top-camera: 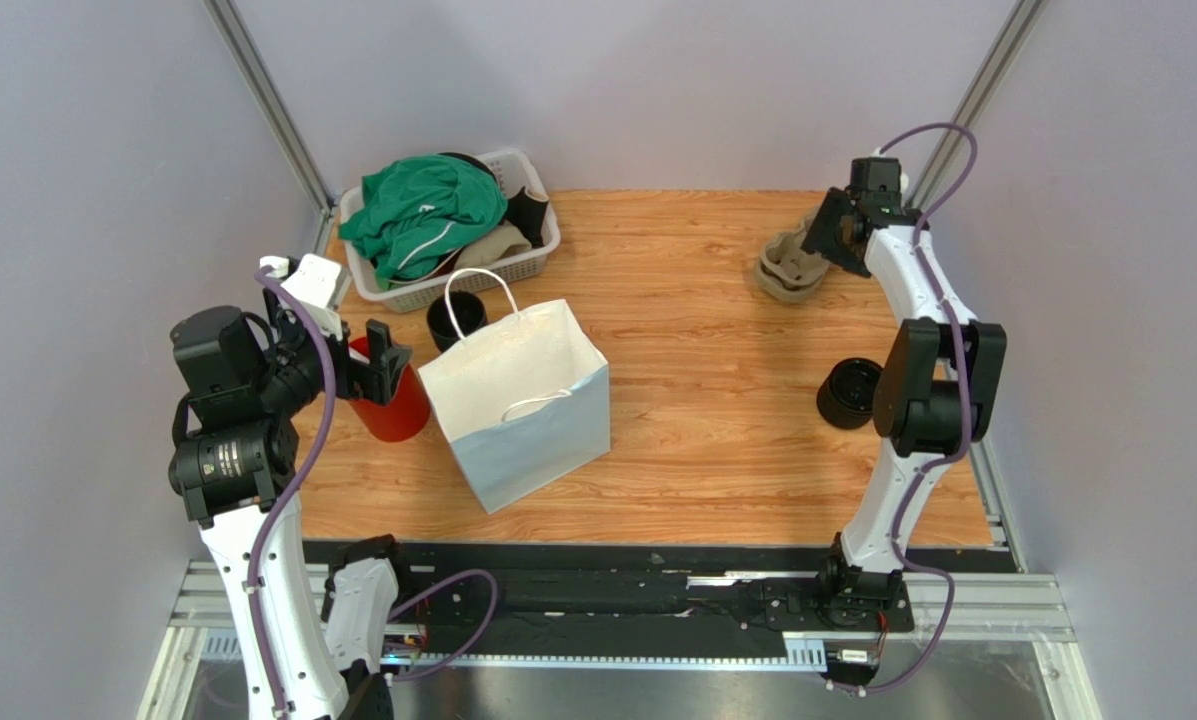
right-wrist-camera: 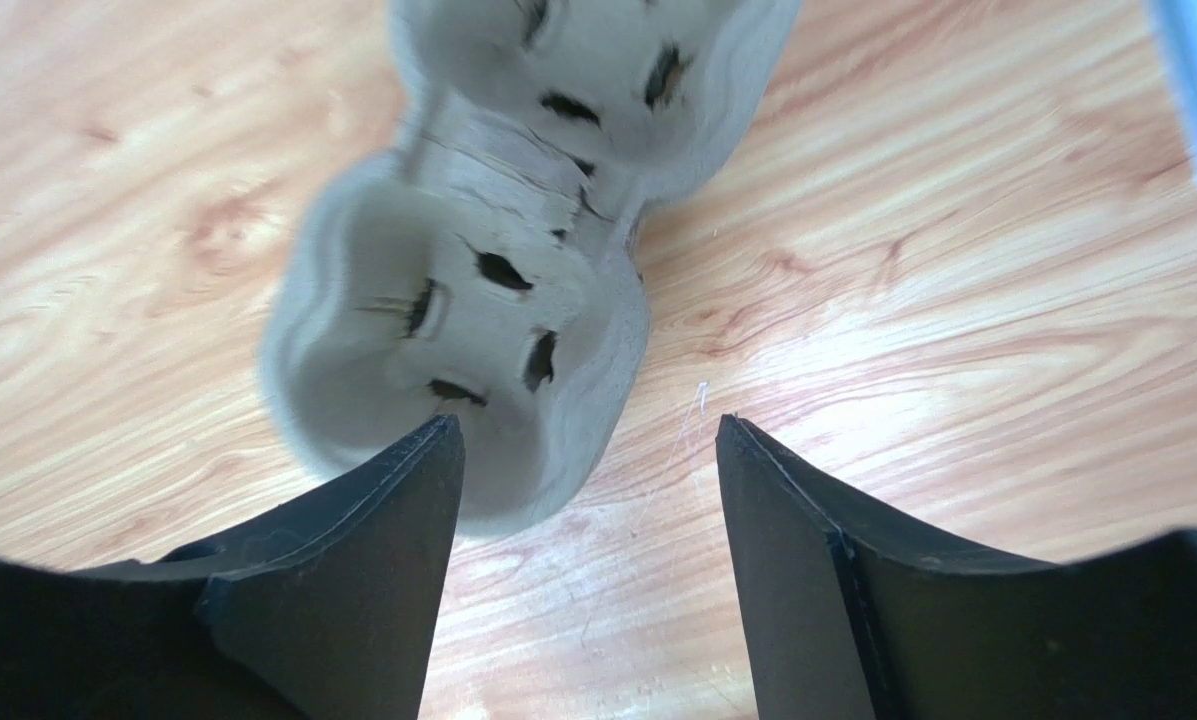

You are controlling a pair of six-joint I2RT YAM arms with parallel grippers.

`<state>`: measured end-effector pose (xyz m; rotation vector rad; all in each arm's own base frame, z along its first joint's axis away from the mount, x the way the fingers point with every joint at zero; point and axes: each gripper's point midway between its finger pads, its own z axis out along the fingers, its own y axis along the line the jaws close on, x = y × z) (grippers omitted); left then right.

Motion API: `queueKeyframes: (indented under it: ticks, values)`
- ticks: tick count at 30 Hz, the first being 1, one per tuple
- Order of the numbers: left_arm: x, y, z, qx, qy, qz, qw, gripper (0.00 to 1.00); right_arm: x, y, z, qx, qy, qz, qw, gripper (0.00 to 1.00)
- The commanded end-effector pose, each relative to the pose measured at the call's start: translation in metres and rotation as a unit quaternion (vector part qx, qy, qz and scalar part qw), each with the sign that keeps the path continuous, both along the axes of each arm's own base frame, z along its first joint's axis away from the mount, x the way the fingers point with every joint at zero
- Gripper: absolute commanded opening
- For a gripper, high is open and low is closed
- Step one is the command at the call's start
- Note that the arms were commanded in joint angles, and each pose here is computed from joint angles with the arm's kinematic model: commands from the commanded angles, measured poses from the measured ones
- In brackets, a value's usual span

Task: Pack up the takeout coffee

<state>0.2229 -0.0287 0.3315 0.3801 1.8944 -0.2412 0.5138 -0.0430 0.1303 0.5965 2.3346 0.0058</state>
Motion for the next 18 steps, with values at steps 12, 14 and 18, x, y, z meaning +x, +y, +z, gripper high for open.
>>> queueKeyframes:
  ticks: [12, 14, 18]
  values:
    - [-0.002, -0.004, 0.004, -0.004, -0.019, -0.008, 1.0, 0.99, 0.049, -0.003, 0.05, -0.135, 0.032, 0.258, 0.956, 0.63]
    - [-0.003, -0.003, 0.003, -0.005, -0.018, -0.007, 1.0, 0.99, 0.052, -0.003, 0.04, -0.142, 0.037, 0.274, 0.95, 0.64]
    - [-0.003, -0.004, 0.003, -0.006, -0.018, -0.007, 1.0, 0.99, 0.052, -0.002, 0.03, -0.162, 0.038, 0.319, 0.933, 0.63]
